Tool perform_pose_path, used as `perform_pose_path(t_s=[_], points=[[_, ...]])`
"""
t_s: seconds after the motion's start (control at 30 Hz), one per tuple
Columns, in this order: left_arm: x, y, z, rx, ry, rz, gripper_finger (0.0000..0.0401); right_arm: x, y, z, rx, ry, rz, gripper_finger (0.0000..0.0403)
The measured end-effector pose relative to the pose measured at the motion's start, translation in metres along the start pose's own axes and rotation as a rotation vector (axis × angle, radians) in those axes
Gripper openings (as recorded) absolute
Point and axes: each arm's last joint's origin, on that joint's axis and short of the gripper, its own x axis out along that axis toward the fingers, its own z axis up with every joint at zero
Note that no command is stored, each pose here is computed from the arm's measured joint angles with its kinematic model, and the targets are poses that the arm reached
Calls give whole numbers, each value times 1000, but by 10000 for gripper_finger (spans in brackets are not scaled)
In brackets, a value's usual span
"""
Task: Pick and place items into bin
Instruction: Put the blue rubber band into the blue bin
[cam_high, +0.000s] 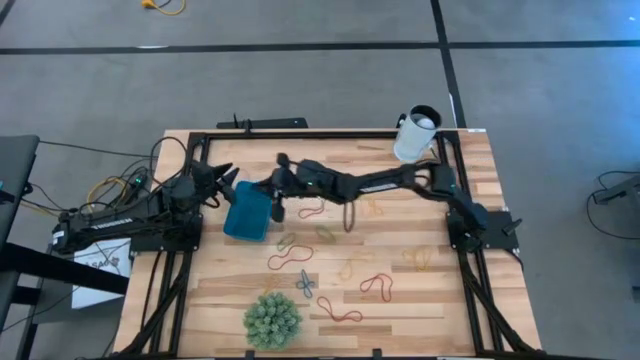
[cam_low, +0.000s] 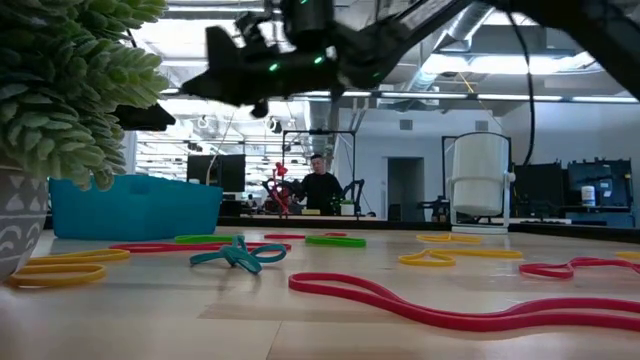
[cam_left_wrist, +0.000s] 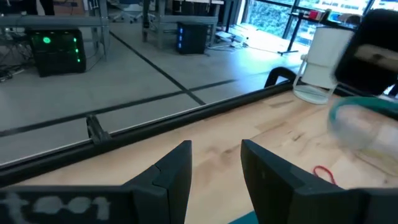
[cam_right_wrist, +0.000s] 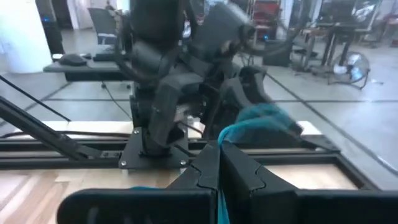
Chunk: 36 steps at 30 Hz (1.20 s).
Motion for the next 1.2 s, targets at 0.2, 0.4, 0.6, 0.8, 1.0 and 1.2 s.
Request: perform_pose_path(t_s=[0.2,0.4,0.6,0.8,1.0,1.2], points=[[0,2,1,68,-20,85,128,29,-4,-33,11,114,-4,0],[-5,6,8,99,2,192,128,39,-13,-58,70,191,-57,0],[-6,7,9,109,23,198,128,36,-26,-68,82,293,-93,0],[-6,7,9,107,22,198,128,33,-32,-73,88,343,-98,20],[-6,7,9,107,23,198,128,31,-26,-78,51,411,-76,60],[-6,7,9,107,24,198,128,32,-23,-78,29,416,-65,102]])
